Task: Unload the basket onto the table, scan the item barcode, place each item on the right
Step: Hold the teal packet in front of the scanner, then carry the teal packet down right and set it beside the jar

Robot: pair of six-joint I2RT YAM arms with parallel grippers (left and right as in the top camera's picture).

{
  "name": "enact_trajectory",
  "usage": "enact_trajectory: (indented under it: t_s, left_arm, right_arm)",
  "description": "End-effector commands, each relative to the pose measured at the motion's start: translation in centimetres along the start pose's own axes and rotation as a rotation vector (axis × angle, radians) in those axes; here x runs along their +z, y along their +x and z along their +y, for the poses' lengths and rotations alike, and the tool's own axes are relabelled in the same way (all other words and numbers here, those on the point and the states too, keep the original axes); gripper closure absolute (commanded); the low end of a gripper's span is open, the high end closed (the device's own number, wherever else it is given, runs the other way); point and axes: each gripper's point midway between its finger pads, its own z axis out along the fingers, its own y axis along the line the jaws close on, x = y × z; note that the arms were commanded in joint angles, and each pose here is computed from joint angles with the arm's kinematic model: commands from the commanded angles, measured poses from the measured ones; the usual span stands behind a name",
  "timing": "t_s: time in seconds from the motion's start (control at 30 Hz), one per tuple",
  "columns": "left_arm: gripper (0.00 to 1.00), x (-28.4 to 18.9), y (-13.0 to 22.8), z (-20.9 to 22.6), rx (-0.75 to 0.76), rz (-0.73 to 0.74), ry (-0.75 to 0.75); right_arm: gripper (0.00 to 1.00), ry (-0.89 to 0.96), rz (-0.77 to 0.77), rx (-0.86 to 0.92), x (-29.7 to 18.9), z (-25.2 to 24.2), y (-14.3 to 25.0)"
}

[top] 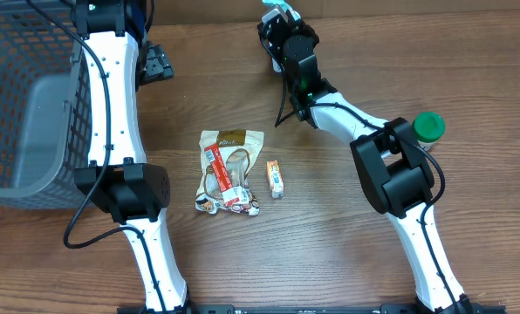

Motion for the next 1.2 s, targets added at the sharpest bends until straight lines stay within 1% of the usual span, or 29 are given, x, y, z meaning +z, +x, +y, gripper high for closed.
enact_trajectory:
  t_s: [0.0,0.23,0.47,0.53,0.7,0.8,0.9,1.0,1.1,1.17]
  left_arm:
    - [0.0,-0.9,-0.3,0.5,-0.008,-0.026,-0.003]
    - [0.01,-0.9,-0.3,0.5,-0.008,-0.026,-0.003]
    - [0.0,-0.9,-0.3,0.5,-0.008,-0.026,-0.003]
    - [0.0,-0.9,-0.3,0.5,-0.008,-0.026,-0.003]
    - [0.0,-0.9,-0.3,0.5,-0.008,-0.026,-0.003]
    - [0.0,-0.9,-0.3,0.5,-0.008,-0.026,-0.003]
    - [0.0,-0.9,-0.3,0.5,-0.008,-0.026,-0.003]
    - [0.0,-0.9,-0.3,0.5,-0.008,-0.026,-0.003]
    - [0.0,-0.9,-0.3,0.5,-0.008,-0.026,-0.003]
    - [0.0,-0.9,-0.3,0.5,-0.008,-0.026,-0.003]
  right_arm:
    - [0.97,0.005,0.014,0.013,-0.3,0.9,-0.6]
    - [0.97,0.028,0.093,-0.016,-1.0,1.8,0.4]
    - [0.97,0.021,0.08,-0.014,-1.4,2.5,-0.6]
    - [0.97,0.033,0.067,0.001,-1.6,1.7,-1.7]
    - [0.97,0.045,0.024,0.099,-2.5,-2.0,-6.2]
    - [0.97,0.038,0.032,0.138,-3.5,-4.3,-8.4]
    - [0.97,0.018,0.1,0.173,-5.1,-6.6,-9.3]
    - [0.97,0.003,0.189,0.237,-6.9,-8.8,-9.3]
    - [0.97,-0.021,0.287,0.293,-9.0,-10.4,-8.5]
    - [0.96,-0.087,0.369,0.308,-10.5,-10.5,-7.4]
